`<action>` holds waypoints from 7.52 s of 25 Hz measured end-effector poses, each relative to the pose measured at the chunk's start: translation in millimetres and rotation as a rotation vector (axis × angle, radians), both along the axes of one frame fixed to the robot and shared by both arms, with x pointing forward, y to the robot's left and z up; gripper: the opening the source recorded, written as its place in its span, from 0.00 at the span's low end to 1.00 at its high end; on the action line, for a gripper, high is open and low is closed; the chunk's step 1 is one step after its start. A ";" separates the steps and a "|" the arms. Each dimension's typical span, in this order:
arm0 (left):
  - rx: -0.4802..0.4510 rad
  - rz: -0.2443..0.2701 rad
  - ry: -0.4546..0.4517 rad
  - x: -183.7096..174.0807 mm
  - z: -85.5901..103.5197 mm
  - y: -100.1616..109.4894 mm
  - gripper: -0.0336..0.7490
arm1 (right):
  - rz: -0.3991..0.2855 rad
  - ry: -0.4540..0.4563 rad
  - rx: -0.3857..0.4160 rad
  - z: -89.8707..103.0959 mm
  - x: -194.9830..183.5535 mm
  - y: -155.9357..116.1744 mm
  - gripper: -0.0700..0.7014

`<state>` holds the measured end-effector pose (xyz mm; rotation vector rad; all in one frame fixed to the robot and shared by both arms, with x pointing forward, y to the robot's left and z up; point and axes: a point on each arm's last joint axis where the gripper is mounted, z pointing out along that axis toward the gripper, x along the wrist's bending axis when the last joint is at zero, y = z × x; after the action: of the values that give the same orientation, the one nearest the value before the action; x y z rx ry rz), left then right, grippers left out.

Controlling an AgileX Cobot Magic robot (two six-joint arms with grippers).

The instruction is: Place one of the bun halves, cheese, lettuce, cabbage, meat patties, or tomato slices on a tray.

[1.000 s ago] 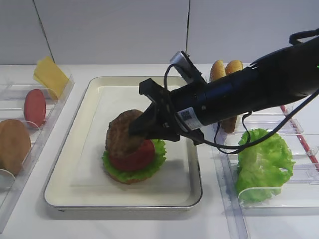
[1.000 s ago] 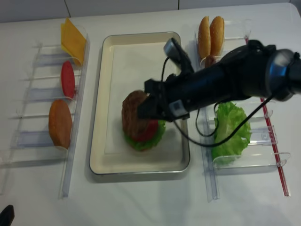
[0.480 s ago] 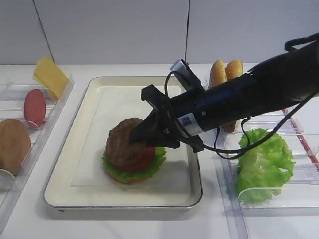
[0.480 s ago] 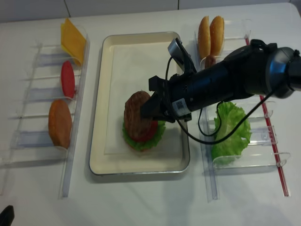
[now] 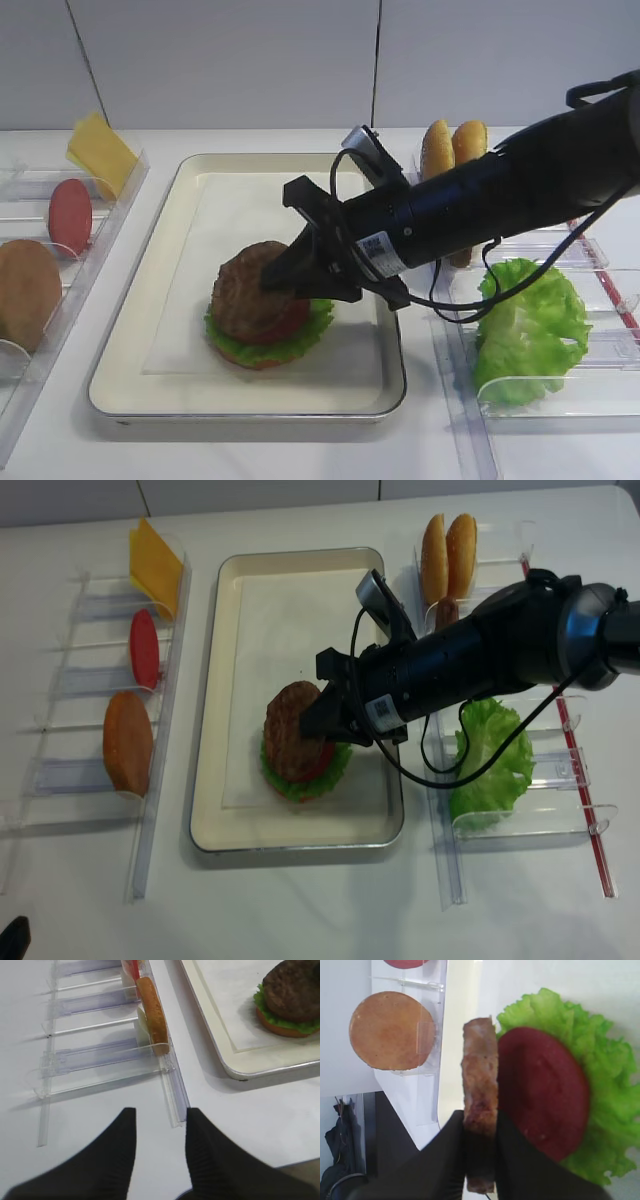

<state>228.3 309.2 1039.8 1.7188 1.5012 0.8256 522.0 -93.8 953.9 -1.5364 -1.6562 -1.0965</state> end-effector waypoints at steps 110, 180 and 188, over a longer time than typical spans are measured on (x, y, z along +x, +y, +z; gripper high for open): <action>0.000 0.000 0.000 0.0 0.0 0.0 0.33 | 0.238 -0.299 -0.799 163.5 -69.2 -27.8 0.73; 0.000 0.000 -0.002 0.1 0.1 0.0 0.33 | -0.553 -0.789 -0.889 86.3 -290.2 -189.7 0.73; 0.000 0.000 -0.002 0.1 0.1 0.0 0.33 | -0.513 -0.807 -0.867 86.3 -290.9 -189.7 0.73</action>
<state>228.4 309.2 1039.9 1.7175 1.4999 0.8267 231.1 -283.5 1040.2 -2.3422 -2.5931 -1.4894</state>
